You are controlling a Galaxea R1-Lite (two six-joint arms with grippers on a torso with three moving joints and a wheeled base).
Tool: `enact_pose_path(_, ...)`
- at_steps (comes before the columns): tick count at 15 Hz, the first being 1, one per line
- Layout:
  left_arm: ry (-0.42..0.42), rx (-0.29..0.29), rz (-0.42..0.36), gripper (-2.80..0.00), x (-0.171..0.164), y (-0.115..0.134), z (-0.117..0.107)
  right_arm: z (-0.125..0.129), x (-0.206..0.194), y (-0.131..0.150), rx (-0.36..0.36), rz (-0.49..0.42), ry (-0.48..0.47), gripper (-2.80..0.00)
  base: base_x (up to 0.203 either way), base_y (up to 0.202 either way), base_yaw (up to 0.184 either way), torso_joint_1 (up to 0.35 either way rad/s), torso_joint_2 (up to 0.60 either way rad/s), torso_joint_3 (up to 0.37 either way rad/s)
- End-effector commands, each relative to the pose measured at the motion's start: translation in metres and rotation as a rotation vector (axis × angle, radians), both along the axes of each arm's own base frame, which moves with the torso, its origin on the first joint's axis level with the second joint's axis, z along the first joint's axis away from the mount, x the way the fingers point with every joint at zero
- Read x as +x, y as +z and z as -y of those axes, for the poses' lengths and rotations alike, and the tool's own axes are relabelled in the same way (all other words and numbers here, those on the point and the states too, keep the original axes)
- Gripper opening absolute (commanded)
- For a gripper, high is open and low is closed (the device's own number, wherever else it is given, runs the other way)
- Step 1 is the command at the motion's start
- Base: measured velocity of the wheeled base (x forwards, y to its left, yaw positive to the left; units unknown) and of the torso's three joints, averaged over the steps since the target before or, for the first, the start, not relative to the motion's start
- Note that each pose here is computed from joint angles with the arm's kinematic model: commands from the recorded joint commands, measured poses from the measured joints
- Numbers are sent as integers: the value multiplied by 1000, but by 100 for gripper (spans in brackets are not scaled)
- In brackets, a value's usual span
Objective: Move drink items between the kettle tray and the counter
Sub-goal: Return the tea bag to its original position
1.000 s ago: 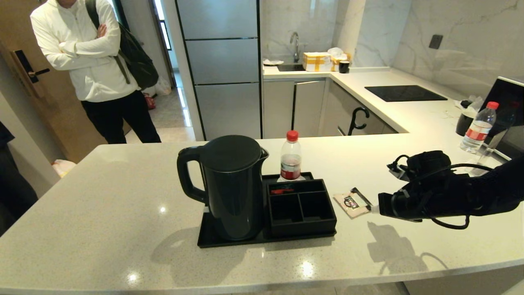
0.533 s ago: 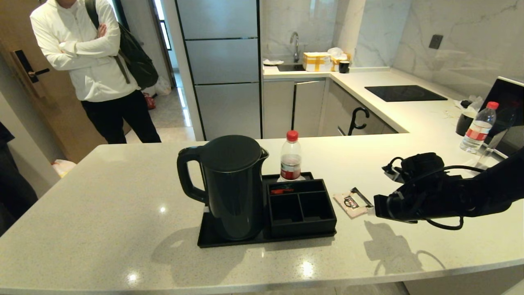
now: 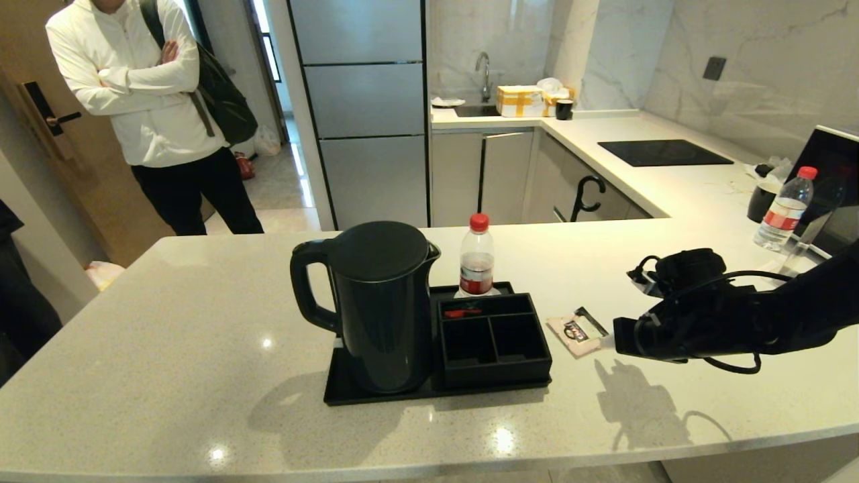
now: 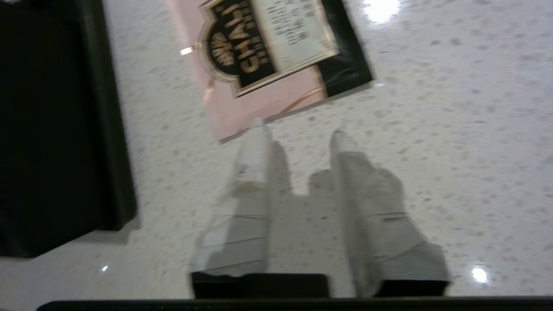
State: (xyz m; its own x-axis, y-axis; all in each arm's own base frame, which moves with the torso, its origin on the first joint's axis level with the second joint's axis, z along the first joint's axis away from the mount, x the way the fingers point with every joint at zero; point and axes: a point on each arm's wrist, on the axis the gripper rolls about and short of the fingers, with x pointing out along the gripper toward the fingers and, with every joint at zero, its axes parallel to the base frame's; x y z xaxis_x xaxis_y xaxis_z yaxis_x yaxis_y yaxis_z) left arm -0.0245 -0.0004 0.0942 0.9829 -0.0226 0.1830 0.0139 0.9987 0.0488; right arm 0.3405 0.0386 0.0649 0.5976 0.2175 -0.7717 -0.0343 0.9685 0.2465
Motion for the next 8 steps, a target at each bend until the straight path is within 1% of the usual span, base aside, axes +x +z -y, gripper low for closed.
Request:
enact_pose_path(1,0,0,-38,-280,4,-11,0,-2,2,1,-4,8,-6,0,0,0,0,0,0,0)
enact_pose_path(5,0,0,-38,-280,4,-11,0,-6,6,2,-5,15,4,0,0,0,0,0,0,0)
enact_pose_path(6,0,0,-38,-280,4,-11,0,-7,12,2,-7,26,4,0,0,0,0,0,0,0)
enact_pose_path(8,0,0,-38,-280,4,-11,0,-8,24,3,-36,43,-10,0,0,0,0,0,0,0)
